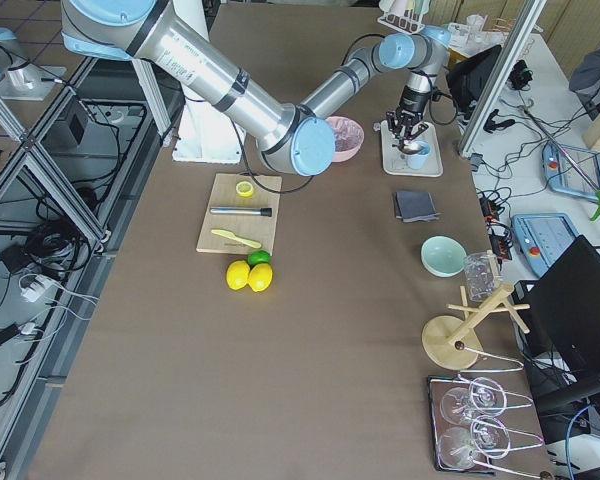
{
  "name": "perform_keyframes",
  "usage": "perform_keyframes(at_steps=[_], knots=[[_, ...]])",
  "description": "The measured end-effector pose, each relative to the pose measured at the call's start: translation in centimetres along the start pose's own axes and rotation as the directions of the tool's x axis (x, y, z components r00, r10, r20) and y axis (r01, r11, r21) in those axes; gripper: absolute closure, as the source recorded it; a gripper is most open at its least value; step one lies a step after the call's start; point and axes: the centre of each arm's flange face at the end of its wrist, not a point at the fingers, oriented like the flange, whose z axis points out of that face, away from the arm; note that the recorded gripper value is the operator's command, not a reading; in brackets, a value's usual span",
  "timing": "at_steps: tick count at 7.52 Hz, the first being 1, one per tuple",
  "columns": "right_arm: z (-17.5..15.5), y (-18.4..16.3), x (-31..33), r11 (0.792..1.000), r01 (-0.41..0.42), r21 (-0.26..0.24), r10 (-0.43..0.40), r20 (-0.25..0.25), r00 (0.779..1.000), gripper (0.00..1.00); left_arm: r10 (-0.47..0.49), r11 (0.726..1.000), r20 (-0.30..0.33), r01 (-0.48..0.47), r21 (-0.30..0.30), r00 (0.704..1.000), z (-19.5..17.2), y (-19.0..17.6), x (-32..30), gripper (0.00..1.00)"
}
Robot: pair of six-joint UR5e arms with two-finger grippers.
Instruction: Put ice in cup with scoop
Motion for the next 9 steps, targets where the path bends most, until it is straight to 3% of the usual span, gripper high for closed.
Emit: perform_keyframes(at_steps=[2,4,6,9], knots=[[-0.4,0.8,-0.3,1.000,0.009,0.009,-0.009,-0.008,1.000,1.00,0.065,0.998,0.003,-0.065,-0.007,0.998,0.1,2.6,-4.1,0.02],[-0.3,5.3,0.7,0.999,-0.008,0.054,0.009,-0.017,1.000,1.00,0.056,0.998,-0.009,-0.057,-0.040,0.998,1.8,4.6,-6.7,0.02],[1.7,13.5,2.7,0.988,-0.114,0.106,0.114,0.010,0.993,1.00,0.046,0.997,-0.013,-0.047,-0.062,0.999,2.8,5.2,-7.4,0.02],[8.3,29.8,7.0,0.940,-0.312,0.136,0.299,0.106,0.948,1.00,0.028,0.996,-0.012,-0.029,-0.084,1.000,3.7,6.2,-8.1,0.01]])
